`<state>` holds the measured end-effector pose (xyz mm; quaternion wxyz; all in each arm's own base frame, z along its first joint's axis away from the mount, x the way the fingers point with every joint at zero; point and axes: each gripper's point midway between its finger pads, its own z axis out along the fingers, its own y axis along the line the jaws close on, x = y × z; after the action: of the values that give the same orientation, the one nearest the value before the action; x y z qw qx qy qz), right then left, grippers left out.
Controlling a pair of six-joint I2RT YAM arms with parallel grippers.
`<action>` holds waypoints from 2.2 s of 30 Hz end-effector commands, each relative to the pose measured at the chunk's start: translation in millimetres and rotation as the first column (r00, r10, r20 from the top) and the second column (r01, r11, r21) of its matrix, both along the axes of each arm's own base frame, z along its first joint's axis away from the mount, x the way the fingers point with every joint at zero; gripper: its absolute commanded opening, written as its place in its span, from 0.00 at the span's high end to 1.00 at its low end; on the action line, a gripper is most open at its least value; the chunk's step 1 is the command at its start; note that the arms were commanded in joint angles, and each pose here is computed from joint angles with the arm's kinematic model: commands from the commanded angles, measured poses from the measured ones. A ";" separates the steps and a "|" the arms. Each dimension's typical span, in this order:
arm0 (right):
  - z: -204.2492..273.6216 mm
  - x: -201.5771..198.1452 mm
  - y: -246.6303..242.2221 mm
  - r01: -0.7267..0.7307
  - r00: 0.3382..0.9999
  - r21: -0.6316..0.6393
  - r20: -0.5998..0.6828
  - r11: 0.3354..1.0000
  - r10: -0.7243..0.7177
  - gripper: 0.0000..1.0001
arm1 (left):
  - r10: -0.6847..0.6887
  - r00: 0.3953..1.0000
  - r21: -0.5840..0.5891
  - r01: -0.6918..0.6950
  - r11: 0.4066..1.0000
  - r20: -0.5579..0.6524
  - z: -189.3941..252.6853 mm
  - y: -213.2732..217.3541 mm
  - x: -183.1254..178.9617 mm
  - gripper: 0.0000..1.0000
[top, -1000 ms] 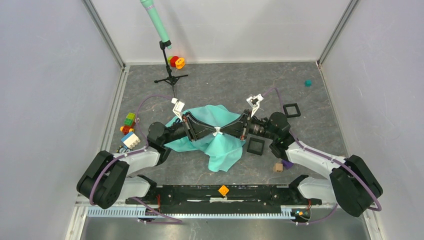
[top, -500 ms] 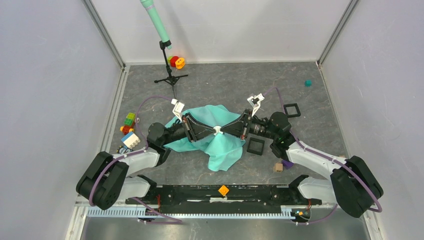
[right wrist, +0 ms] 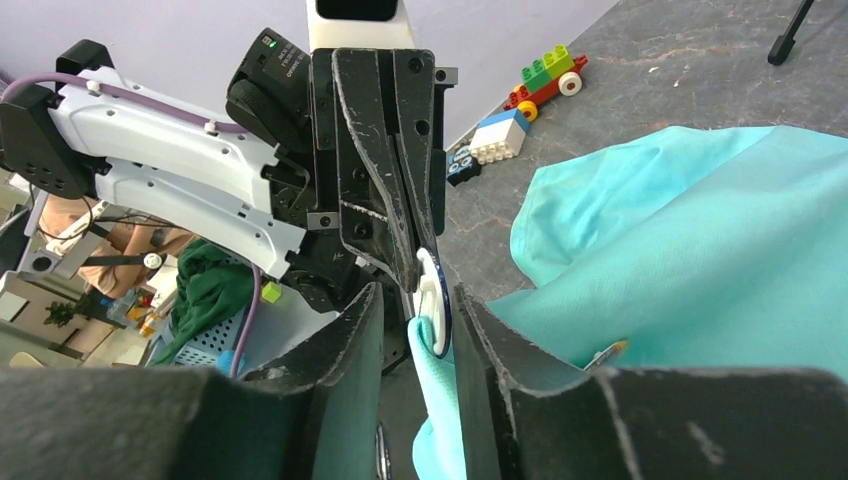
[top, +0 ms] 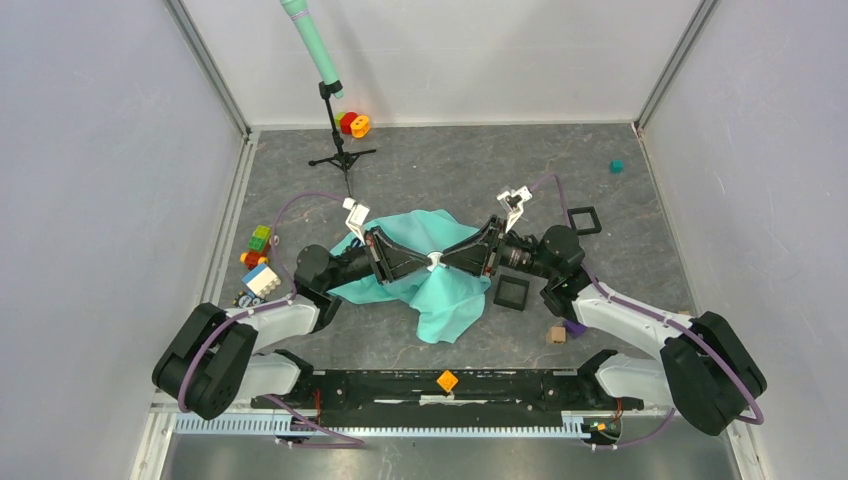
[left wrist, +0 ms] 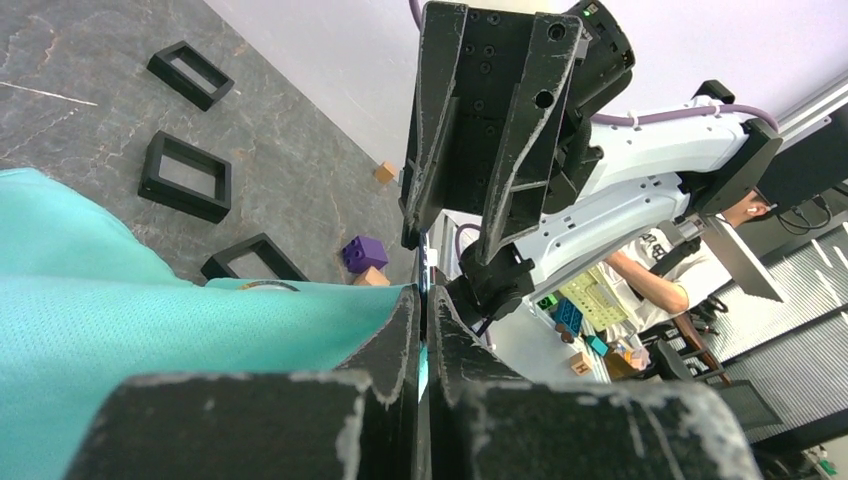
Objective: Remove the brooch from the garment
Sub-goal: Remove the brooch from the clothes.
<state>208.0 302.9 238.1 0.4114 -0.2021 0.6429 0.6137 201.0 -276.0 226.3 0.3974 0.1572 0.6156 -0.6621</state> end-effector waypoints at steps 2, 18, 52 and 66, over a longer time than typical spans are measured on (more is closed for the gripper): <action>10.1 -6.4 -1.9 -0.021 0.999 0.059 0.035 0.998 0.018 0.58 | 0.022 0.996 -0.081 -0.015 0.997 0.083 29.0 3.9 -1.6 0.98; 10.6 -11.0 3.0 -0.037 0.999 0.095 0.025 0.995 0.035 0.49 | 0.005 0.998 -0.120 0.003 0.993 0.069 31.9 3.7 -4.0 0.98; 15.7 -7.9 17.6 -0.080 0.995 0.135 -0.040 0.988 0.086 0.90 | -0.040 0.992 -0.061 0.048 0.997 0.117 21.9 -2.4 -11.1 0.98; -4.0 2.6 23.8 -0.058 0.988 0.082 -0.141 0.995 0.069 0.96 | -0.039 0.978 0.072 0.024 0.997 0.206 6.7 -10.6 -19.2 0.98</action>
<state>194.3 319.1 216.3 0.3270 -0.1736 0.6484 0.6652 201.3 -276.0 230.4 0.4388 0.1789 0.6050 -0.6398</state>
